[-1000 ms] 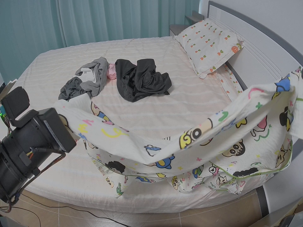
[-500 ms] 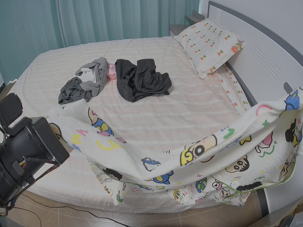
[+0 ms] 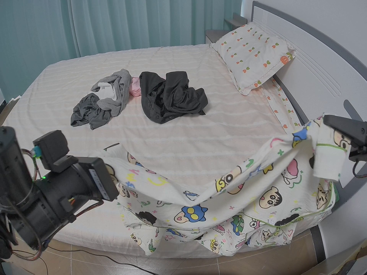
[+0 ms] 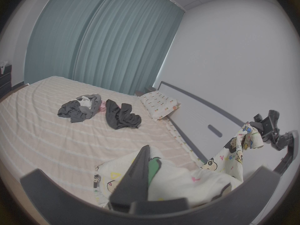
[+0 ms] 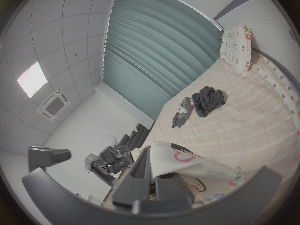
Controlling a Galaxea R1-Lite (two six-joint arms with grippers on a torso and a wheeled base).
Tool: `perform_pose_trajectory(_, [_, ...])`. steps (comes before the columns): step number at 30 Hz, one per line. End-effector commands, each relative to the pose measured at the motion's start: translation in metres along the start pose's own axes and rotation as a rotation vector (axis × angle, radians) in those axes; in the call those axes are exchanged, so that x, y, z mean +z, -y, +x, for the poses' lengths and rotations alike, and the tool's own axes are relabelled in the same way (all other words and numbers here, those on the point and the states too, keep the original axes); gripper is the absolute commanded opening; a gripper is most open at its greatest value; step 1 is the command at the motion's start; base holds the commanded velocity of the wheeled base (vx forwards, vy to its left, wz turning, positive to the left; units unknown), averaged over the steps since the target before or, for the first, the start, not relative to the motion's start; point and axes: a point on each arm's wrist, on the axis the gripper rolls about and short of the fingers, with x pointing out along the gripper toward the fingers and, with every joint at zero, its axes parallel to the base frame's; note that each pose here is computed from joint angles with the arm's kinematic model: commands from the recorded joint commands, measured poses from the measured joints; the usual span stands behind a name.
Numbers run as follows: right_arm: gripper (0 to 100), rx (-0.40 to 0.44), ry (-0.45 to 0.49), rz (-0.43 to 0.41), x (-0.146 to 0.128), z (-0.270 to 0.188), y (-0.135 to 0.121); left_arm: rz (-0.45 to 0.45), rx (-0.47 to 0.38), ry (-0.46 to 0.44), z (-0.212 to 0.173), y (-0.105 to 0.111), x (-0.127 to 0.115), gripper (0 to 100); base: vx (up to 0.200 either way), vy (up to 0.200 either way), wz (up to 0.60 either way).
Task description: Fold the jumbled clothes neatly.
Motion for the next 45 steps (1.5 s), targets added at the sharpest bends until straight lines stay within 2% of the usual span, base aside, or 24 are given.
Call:
perform_pose_trajectory(1, [0, -0.130, -0.049, -0.013, 0.006, 0.039, 0.052, 0.026, 0.140, -0.057, 0.057, -0.009, -0.013, 0, 0.000, 0.000, 0.00])
perform_pose_trajectory(2, [0, -0.131, -0.049, -0.015, 0.007, 0.040, 0.053, 0.026, 0.143, -0.056, 0.058, -0.009, -0.013, 0, 0.000, 0.000, 0.00])
perform_pose_trajectory(4, [0, -0.151, -0.041, -0.033, 0.014, 0.060, 0.076, 0.017, 0.203, -0.057, 0.089, -0.016, -0.016, 0, 0.000, 0.000, 0.00])
perform_pose_trajectory(5, [0, -0.151, -0.041, -0.033, 0.014, 0.060, 0.076, 0.017, 0.203, -0.057, 0.089, -0.016, -0.016, 0, 0.000, 0.000, 0.00])
perform_pose_trajectory(7, [0, -0.166, -0.026, -0.043, 0.021, 0.083, 0.099, -0.005, 0.249, -0.055, 0.118, -0.024, -0.021, 0, 0.000, 0.000, 0.00])
perform_pose_trajectory(13, [0, -0.232, -0.018, -0.023, 0.030, 0.121, 0.140, -0.017, 0.326, -0.078, 0.167, -0.045, -0.035, 0, 0.000, 0.000, 0.00])
perform_pose_trajectory(17, [0, -0.277, -0.012, -0.013, 0.030, 0.141, 0.166, -0.029, 0.371, -0.100, 0.190, -0.059, -0.048, 0, 0.200, 0.000, 0.00])
perform_pose_trajectory(21, [0, -0.292, -0.006, -0.021, 0.029, 0.149, 0.176, -0.025, 0.390, -0.124, 0.201, -0.065, -0.059, 0, 0.200, 0.000, 0.00])
perform_pose_trajectory(22, [0, -0.309, -0.004, -0.032, 0.028, 0.156, 0.188, -0.026, 0.406, -0.126, 0.216, -0.072, -0.066, 0, 0.200, 0.000, 0.00])
perform_pose_trajectory(28, [0, -0.329, 0.019, -0.047, 0.023, 0.172, 0.214, -0.038, 0.438, -0.107, 0.256, -0.088, -0.076, 0, 0.200, 0.000, 0.00])
perform_pose_trajectory(40, [0, -0.422, 0.042, -0.037, 0.001, 0.202, 0.269, -0.041, 0.476, -0.121, 0.307, -0.110, -0.109, 0, 0.000, 0.000, 0.00])
perform_pose_trajectory(43, [0, -0.440, 0.052, -0.038, -0.001, 0.207, 0.277, -0.067, 0.480, -0.102, 0.312, -0.113, -0.108, 0, 0.000, 0.000, 0.00])
perform_pose_trajectory(44, [100, -0.447, 0.055, -0.039, -0.002, 0.212, 0.285, -0.117, 0.479, -0.079, 0.315, -0.113, -0.105, 100, 0.000, 0.000, 0.00])
perform_pose_trajectory(45, [100, -0.448, 0.059, -0.039, -0.003, 0.215, 0.290, -0.127, 0.481, -0.072, 0.316, -0.114, -0.103, 100, 0.000, 0.000, 0.00])
